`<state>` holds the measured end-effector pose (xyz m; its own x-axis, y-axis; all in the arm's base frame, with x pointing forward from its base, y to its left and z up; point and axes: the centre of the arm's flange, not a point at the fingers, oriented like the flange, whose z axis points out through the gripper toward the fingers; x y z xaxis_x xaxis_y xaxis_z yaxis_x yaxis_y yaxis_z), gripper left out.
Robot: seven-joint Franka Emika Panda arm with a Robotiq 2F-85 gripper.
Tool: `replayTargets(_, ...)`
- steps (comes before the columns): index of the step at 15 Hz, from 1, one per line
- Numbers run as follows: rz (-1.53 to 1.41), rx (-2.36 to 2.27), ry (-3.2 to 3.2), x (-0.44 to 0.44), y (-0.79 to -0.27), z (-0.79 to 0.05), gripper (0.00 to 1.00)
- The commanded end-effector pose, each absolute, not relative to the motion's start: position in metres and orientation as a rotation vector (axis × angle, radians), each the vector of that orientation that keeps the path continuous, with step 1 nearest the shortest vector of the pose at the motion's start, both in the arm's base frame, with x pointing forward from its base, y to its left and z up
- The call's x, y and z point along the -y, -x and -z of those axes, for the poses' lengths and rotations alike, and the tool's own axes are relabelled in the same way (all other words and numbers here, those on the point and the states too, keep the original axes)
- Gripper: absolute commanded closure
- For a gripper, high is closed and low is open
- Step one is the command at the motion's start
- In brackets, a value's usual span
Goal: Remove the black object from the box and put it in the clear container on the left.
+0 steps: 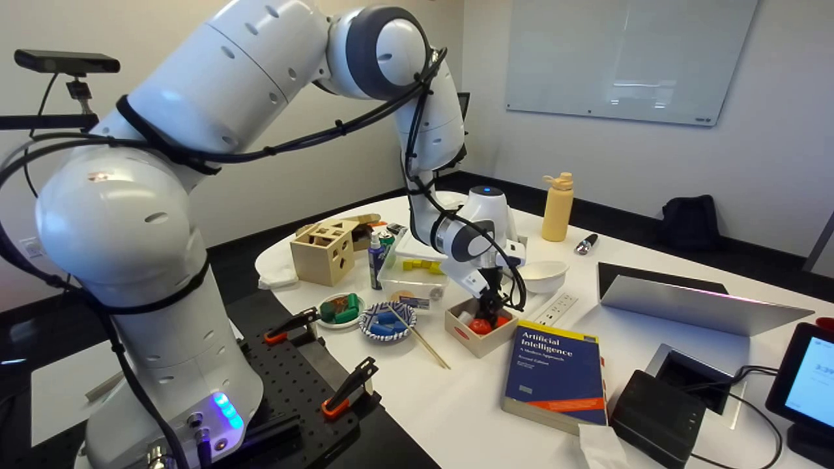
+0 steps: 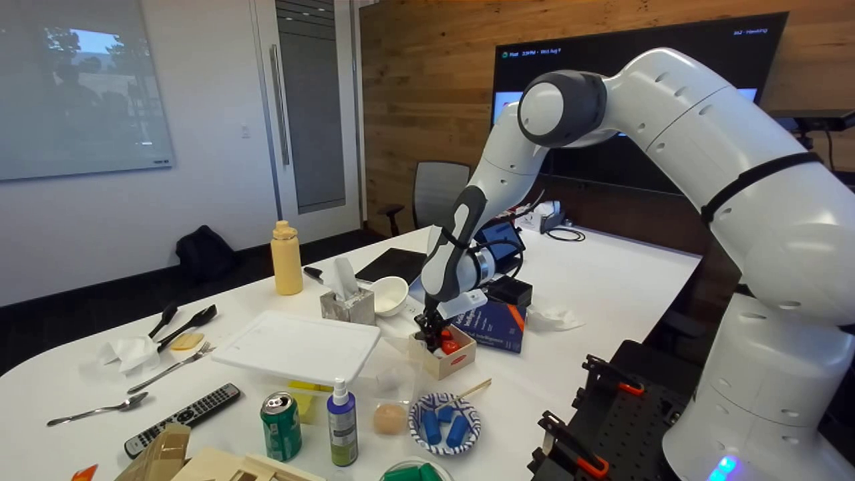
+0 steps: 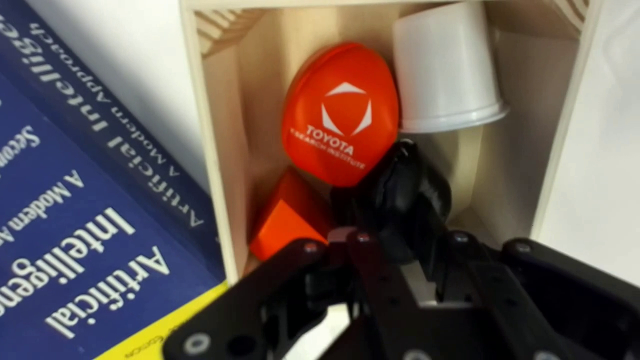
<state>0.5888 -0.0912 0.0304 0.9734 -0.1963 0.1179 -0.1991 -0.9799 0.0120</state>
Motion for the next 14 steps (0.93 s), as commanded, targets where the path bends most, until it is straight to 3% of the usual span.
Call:
replayTargets(1,-0.207,0.317,-3.110,0.091,-0.586,-0.033,0.96)
replayTargets(14,-0.380,0.081,-3.115,0.036,-0.565,-0.156,0.95)
